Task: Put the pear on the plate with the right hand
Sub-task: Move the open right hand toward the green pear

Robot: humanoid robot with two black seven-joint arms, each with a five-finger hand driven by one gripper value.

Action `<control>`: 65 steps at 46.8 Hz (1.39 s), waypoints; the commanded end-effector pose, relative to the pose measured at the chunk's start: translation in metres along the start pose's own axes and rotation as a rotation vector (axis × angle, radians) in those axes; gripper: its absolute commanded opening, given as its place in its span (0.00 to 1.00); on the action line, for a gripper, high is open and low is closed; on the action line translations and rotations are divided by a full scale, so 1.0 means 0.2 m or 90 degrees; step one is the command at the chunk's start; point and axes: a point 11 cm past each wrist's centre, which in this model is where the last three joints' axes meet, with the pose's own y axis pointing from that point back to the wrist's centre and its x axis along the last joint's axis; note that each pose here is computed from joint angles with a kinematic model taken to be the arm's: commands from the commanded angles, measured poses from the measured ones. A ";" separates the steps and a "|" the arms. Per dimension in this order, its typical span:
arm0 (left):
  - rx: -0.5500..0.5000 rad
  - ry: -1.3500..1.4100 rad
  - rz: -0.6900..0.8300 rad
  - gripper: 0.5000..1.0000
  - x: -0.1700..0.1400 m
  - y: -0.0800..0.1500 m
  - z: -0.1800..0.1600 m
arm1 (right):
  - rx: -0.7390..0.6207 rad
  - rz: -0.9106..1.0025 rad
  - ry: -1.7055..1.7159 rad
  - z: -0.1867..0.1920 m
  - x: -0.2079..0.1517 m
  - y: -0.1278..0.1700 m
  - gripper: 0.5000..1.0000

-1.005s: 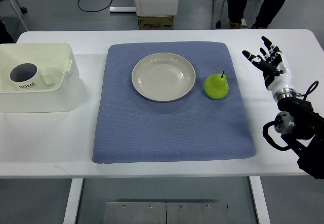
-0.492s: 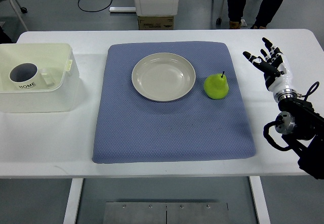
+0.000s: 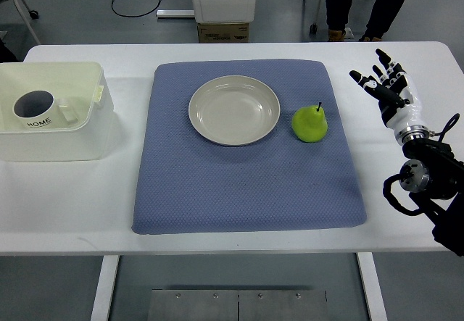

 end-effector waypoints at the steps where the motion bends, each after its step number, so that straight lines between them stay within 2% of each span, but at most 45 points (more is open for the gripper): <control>1: 0.000 0.000 0.000 1.00 0.00 0.00 0.00 | 0.000 -0.001 0.001 -0.01 0.02 0.00 1.00; 21: 0.000 0.000 0.000 1.00 0.00 0.00 0.00 | 0.043 -0.047 0.027 -0.04 0.08 0.06 1.00; 38: 0.000 0.000 0.000 1.00 0.00 0.00 0.00 | -0.028 -0.120 0.083 0.12 0.00 0.15 1.00; 65: 0.000 0.000 0.000 1.00 0.00 0.00 0.00 | -0.039 -0.144 0.080 0.14 0.01 0.17 1.00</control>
